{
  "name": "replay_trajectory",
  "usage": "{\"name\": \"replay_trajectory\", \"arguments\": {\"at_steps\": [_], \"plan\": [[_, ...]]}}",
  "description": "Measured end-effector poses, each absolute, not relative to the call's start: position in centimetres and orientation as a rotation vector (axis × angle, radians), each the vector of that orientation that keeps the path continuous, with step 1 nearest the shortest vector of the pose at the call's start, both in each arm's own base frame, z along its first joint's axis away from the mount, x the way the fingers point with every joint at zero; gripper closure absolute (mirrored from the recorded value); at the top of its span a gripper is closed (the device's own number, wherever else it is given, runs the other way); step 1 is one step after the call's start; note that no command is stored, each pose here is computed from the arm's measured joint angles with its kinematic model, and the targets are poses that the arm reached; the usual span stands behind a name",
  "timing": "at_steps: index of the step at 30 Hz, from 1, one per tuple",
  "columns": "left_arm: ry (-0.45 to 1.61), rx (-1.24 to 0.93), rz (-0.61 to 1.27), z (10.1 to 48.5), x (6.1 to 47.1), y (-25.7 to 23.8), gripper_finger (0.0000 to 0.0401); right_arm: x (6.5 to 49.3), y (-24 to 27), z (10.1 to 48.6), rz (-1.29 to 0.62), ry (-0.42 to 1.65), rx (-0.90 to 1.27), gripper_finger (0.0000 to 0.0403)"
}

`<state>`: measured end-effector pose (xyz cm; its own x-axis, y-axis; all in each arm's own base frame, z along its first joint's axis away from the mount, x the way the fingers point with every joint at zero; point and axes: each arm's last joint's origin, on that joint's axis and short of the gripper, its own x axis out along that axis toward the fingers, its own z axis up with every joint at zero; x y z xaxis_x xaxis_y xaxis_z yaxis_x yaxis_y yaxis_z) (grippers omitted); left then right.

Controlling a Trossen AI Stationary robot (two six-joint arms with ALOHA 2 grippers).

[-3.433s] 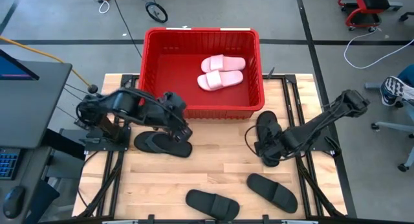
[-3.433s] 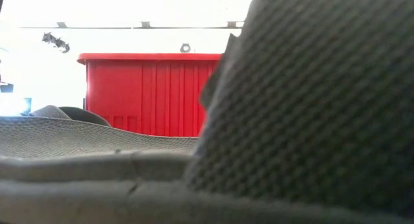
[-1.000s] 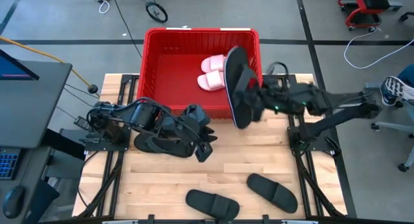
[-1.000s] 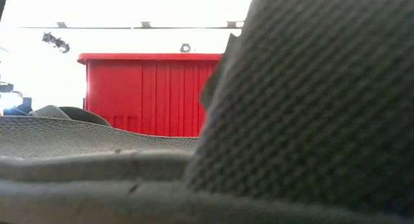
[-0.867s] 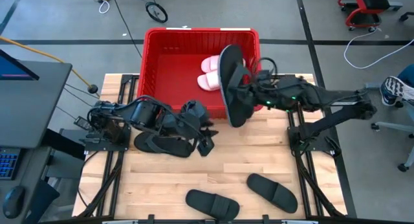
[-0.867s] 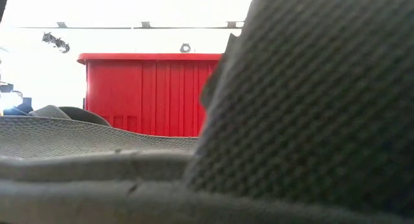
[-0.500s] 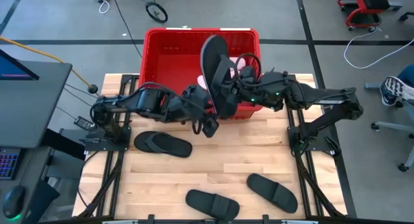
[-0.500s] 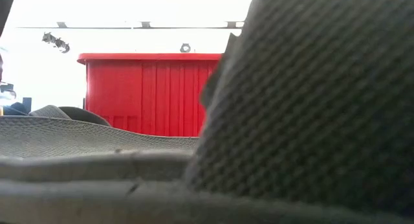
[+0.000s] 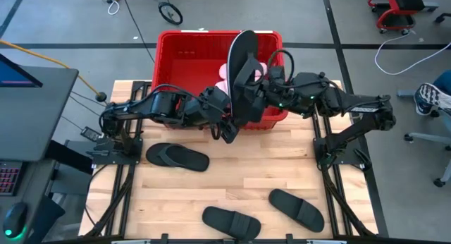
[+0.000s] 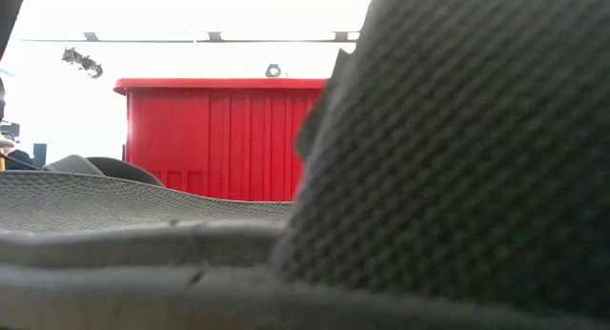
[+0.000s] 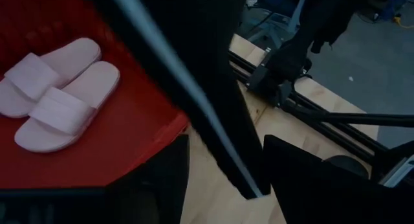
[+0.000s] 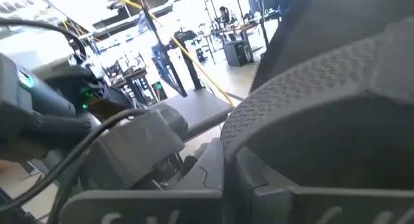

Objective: Pick and place slides into bin
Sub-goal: Put the black slide into the red bin

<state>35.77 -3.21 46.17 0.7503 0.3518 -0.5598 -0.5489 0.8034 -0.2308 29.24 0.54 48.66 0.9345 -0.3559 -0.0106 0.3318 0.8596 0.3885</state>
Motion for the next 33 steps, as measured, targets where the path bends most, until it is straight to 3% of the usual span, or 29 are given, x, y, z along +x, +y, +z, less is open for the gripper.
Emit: {"name": "replay_trajectory", "arguments": {"at_steps": [9,12,18,33], "plan": [[0.493,-0.307,0.458,46.6,36.1,-3.3,0.0215,29.2,0.5,48.7,-0.365,-0.068,0.396,0.0397],[0.495,-0.287,0.458,46.6,36.1,-3.1,0.0248,29.3,0.4,48.8,-0.362,-0.081,0.399,0.0397],[0.487,-0.298,0.486,46.7,36.1,-2.4,0.0349,29.3,0.4,49.3,-0.35,-0.115,0.362,0.0392],[0.504,-0.375,0.508,46.7,35.5,-2.1,0.0349,28.0,0.2,47.9,-0.423,0.073,0.283,0.0289]]}}
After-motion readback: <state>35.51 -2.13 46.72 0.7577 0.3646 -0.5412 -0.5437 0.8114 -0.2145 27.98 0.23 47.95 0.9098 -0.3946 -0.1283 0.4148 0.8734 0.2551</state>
